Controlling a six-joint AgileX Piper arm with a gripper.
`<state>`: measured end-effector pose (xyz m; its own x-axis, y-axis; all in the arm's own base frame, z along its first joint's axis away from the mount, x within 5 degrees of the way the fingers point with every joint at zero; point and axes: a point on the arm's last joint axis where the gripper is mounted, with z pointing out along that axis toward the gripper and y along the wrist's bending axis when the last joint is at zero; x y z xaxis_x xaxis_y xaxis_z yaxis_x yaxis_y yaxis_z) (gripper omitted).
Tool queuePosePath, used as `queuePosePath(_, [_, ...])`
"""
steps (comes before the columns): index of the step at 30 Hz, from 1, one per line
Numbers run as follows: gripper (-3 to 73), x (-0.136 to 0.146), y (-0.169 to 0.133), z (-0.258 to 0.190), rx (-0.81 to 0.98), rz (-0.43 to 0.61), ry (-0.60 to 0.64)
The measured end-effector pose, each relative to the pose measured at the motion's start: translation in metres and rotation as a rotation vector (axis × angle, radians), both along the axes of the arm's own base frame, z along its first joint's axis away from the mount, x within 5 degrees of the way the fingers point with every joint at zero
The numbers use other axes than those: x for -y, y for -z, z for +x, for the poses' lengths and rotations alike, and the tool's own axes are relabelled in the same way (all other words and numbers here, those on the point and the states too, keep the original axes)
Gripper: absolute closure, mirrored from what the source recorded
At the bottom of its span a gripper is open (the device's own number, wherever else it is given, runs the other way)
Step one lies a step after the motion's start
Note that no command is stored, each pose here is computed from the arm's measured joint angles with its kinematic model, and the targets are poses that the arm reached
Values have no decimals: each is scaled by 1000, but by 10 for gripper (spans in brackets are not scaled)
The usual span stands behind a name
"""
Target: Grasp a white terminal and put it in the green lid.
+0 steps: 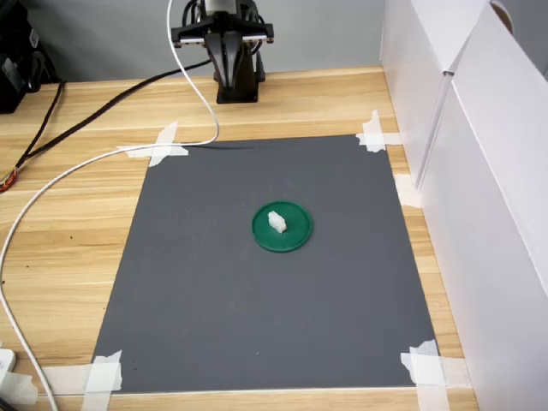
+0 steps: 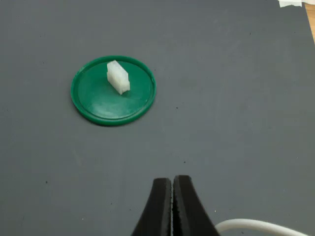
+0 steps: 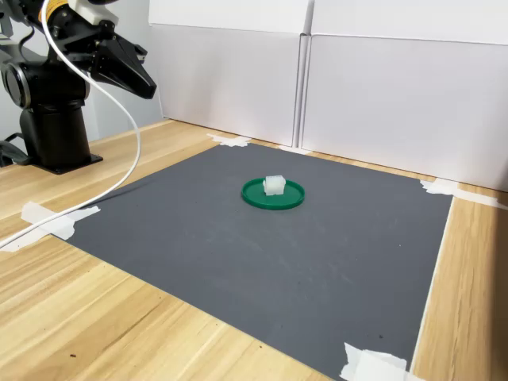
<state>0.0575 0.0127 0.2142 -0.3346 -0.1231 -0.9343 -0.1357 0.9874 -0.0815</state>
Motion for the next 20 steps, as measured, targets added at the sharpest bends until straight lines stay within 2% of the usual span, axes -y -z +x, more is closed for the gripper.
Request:
queuePosePath(12, [710,-1,7,-9,83,-10,2])
queuePosePath(20, [710,-1,11,-9,79,-10,2])
